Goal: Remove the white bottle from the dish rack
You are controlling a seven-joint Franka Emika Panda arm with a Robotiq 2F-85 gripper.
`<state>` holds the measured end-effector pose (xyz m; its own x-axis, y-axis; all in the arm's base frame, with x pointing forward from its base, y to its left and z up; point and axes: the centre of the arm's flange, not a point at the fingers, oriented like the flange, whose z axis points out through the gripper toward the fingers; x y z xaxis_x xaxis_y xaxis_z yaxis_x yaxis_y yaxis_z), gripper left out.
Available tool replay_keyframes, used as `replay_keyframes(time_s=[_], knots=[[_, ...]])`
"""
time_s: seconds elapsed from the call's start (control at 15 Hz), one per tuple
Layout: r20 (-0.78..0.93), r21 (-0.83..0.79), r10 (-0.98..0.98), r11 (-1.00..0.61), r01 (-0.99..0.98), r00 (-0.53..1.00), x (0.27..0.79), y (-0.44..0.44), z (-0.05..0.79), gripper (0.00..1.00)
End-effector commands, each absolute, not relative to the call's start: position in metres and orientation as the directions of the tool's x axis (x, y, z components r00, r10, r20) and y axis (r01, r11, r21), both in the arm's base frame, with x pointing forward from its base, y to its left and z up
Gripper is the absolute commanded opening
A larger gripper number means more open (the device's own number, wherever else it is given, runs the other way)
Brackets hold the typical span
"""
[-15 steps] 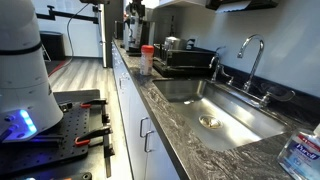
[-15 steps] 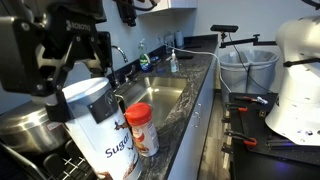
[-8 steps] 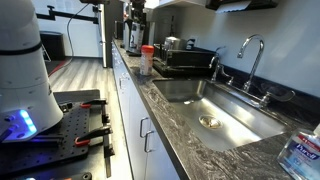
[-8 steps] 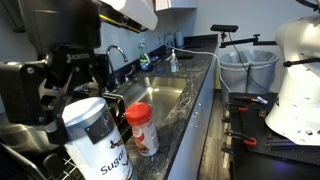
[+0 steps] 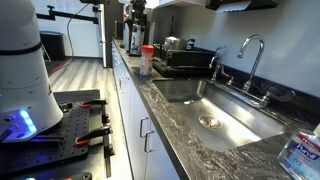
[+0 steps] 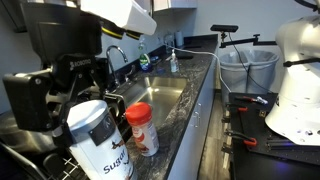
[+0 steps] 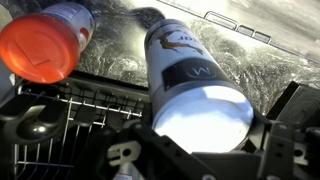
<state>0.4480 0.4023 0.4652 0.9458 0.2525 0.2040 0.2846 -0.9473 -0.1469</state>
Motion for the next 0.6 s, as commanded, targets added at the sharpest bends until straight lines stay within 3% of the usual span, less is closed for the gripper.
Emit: replay_keyframes(time_s=[0.0, 0.53], knots=[[0.242, -0.141, 0.224, -0.955, 0.262, 0.944, 0.442, 0.405, 0.455, 0.61], [0.301, -0.165, 0.208, -0.95, 0.266, 0.931, 0.43, 0.416, 0.423, 0.61]])
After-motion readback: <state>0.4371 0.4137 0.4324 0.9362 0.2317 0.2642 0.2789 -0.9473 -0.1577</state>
